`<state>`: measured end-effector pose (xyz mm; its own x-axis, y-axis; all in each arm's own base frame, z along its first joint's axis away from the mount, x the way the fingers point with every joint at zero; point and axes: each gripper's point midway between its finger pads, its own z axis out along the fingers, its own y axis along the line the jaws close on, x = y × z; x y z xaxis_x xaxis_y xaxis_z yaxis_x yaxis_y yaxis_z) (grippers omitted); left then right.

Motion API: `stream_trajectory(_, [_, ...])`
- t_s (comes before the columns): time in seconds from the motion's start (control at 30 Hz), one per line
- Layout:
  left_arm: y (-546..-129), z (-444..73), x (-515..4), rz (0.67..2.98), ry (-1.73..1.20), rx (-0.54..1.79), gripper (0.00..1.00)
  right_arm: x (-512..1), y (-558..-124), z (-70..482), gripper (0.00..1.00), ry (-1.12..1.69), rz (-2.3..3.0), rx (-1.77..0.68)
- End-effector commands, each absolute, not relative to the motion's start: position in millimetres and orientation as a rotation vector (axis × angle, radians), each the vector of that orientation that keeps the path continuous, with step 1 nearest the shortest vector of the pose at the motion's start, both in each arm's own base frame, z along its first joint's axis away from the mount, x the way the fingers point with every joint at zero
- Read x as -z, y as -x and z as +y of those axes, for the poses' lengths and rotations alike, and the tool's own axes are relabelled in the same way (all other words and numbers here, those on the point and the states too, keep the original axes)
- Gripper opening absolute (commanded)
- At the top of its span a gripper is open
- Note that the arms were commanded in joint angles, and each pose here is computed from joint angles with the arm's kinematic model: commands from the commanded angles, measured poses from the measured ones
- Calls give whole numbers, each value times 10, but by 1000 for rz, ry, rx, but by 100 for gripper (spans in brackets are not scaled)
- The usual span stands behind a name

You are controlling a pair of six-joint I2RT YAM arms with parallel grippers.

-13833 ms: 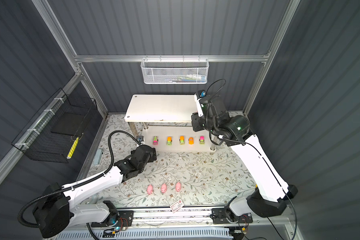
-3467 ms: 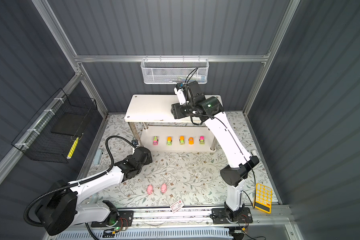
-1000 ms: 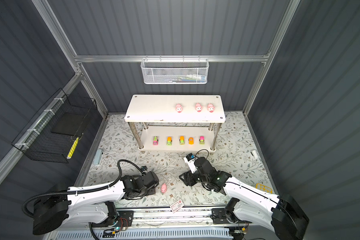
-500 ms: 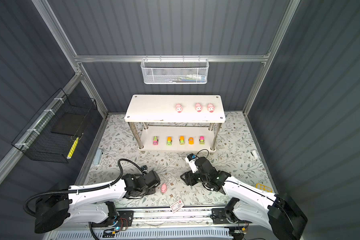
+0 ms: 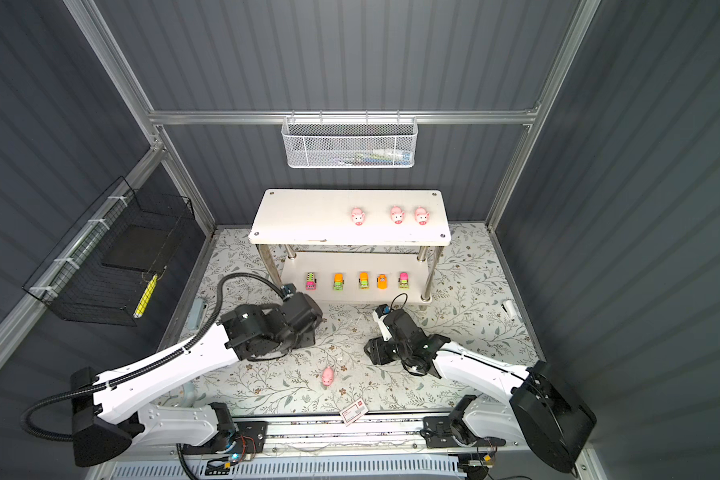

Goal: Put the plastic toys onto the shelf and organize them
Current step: 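Lift the pig with the left gripper up toward the shelf top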

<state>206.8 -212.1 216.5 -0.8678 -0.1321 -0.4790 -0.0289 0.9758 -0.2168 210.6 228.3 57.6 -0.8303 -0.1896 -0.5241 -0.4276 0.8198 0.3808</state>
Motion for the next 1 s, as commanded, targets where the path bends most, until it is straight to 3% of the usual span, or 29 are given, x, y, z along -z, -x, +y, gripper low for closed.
stream_trajectory(0.0, [-2126, -1832, -2556, 2638, 39, 187, 34, -610, -2177, 2331, 62, 465, 2523, -680])
stream_trajectory(0.27, [-2596, -1773, -3455, 2530, -47, 121, 35, -541, -2173, 2409, 62, 535, 2542, -692])
stream_trajectory(0.57, [-3231, -1842, -3841, 2412, -61, 167, 35, -447, -2175, 2423, 63, 580, 2558, -671])
stream_trajectory(0.97, [-3723, -1801, -4265, 2229, -16, 307, 38, -336, -2193, 2469, 63, 615, 2589, -661])
